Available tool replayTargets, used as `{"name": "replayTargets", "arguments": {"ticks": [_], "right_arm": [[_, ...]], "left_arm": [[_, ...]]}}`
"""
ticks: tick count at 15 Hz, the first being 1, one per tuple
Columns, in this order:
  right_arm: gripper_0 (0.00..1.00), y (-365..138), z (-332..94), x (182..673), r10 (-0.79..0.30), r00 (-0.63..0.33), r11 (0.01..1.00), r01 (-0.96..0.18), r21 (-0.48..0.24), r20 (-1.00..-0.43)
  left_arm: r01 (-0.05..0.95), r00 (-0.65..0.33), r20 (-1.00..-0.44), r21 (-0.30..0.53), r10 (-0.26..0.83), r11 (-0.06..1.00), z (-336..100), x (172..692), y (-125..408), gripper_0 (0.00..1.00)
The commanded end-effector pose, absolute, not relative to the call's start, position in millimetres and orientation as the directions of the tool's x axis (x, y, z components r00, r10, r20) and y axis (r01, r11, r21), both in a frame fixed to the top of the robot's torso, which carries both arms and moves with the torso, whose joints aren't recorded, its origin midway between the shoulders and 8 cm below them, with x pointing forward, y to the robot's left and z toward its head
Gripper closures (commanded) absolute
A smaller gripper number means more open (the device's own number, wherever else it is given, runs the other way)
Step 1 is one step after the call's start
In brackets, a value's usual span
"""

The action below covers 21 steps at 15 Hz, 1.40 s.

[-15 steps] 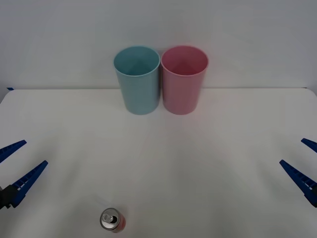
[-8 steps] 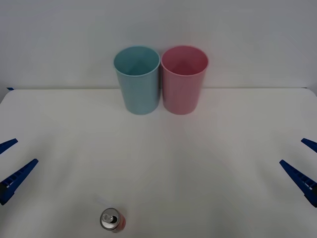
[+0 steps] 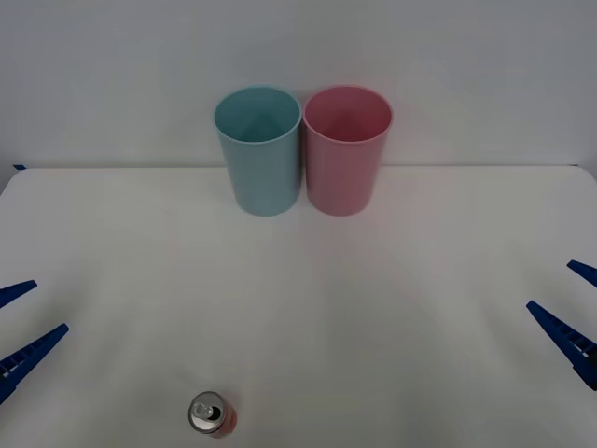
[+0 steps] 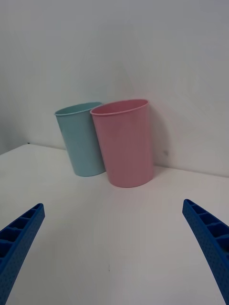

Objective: Grasp the object on the table and drop it into the matching bin: aluminum can to the light blue bin, PET bottle to the pink bin.

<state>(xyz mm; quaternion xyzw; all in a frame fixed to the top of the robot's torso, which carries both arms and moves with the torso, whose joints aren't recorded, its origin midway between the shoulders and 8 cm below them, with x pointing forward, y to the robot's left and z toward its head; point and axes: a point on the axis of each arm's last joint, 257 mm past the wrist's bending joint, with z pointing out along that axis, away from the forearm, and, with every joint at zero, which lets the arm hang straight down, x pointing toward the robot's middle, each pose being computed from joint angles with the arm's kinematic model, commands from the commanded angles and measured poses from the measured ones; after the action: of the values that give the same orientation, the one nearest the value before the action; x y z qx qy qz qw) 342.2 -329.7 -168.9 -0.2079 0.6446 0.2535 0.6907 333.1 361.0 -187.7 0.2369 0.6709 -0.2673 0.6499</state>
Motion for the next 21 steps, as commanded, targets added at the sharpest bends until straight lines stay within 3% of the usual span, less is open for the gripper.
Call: {"name": "replayTargets", "arguments": {"ticks": [1, 5, 11, 15, 21], "right_arm": [[0.0, -329.7, -168.9, 342.3, 0.082, 0.041, 0.785, -0.618, 0.039, -0.996], [0.0, -329.7, -168.9, 342.3, 0.082, 0.041, 0.785, -0.618, 0.039, -0.996], [0.0, -329.7, -168.9, 342.3, 0.082, 0.041, 0.785, -0.618, 0.039, -0.996], [0.0, -329.7, -168.9, 342.3, 0.082, 0.041, 0.785, -0.618, 0.039, -0.996], [0.0, -329.7, -168.9, 342.3, 0.082, 0.041, 0.785, -0.618, 0.039, -0.996]], "left_arm": [[0.716, -0.073, -0.997, -0.058, -0.008, 0.696, -197.4, 316.6, 357.2, 0.0], [0.773, -0.064, -0.998, -0.031, 0.029, 0.634, -212.3, 302.5, 351.8, 0.0], [0.831, -0.054, -0.981, 0.06, 0.187, 0.553, -238.5, 291.5, 343.1, 0.0], [0.861, -0.085, -0.965, 0.053, 0.247, 0.505, -260.2, 280.8, 335.0, 0.0], [0.891, -0.142, -0.962, -0.021, 0.234, 0.454, -289.5, 263.9, 311.1, 0.0]]}}
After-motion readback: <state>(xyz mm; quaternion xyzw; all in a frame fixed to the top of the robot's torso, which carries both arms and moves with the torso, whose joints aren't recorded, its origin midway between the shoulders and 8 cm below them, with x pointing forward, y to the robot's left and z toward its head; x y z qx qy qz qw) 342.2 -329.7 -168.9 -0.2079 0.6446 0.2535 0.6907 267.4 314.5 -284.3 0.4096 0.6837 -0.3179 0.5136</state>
